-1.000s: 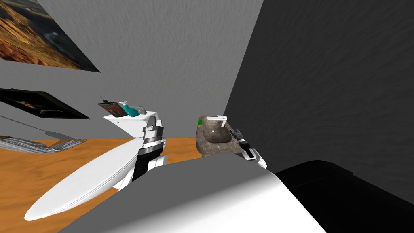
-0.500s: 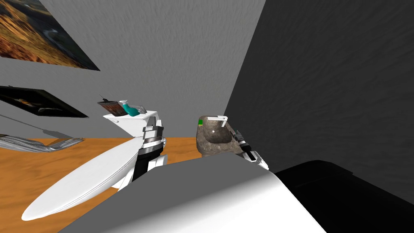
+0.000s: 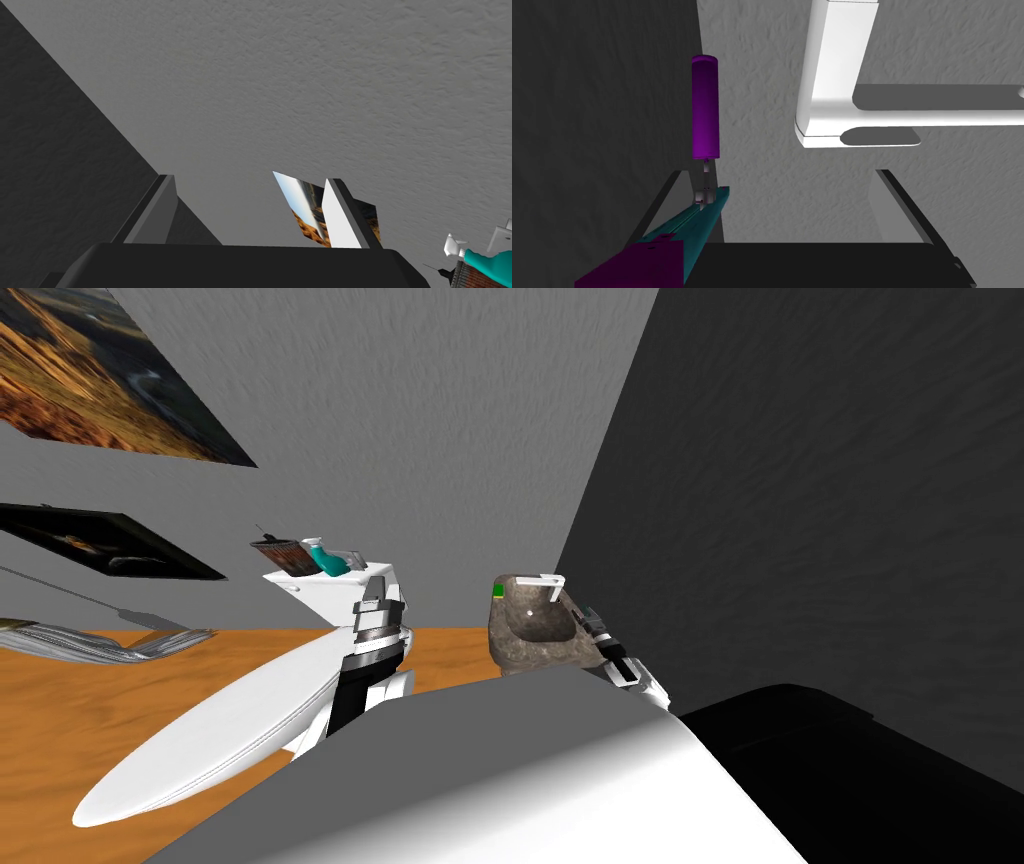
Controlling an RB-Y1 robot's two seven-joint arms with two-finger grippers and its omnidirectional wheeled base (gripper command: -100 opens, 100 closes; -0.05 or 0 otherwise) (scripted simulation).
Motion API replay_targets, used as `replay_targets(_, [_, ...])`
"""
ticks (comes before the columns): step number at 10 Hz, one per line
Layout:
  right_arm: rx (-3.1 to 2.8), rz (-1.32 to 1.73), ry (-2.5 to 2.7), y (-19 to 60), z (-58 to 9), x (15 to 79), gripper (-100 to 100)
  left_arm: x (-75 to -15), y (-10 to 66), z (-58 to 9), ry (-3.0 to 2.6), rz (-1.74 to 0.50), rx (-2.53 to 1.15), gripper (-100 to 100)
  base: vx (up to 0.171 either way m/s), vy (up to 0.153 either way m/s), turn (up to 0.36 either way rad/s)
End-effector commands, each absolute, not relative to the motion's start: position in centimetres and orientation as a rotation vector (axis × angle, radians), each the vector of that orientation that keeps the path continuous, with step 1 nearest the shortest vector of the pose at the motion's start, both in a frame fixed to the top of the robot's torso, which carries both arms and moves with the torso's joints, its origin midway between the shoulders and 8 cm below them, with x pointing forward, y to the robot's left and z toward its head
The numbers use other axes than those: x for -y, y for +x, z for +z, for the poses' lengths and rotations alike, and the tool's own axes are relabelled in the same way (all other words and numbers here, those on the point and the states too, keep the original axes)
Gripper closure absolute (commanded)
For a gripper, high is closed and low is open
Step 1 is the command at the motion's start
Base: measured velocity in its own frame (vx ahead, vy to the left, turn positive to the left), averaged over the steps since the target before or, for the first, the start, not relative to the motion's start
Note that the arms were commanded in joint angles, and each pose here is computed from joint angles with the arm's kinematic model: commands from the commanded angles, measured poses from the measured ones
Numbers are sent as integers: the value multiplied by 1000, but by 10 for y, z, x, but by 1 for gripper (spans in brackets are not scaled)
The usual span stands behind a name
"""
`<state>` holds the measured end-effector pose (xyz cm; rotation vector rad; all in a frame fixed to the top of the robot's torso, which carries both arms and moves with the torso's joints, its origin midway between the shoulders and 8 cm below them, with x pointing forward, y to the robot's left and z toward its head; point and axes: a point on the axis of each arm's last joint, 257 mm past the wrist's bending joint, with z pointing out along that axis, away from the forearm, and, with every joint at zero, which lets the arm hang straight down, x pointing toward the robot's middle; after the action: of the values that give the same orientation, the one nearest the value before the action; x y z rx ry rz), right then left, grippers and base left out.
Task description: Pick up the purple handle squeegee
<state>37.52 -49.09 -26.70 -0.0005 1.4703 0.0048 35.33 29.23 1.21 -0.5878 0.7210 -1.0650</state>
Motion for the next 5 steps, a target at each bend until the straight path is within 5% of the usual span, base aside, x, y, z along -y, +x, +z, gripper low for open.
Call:
replay_targets(1, [-1457, -9, -16, 380, -248, 502, -100, -292, 353, 12, -588, -1065, -721, 0, 16, 112, -33])
replay_targets(5, [-1443, -24, -36, 384, -229, 509, -100, -292, 353, 12, -588, -1065, -721, 0, 6, 77, -5])
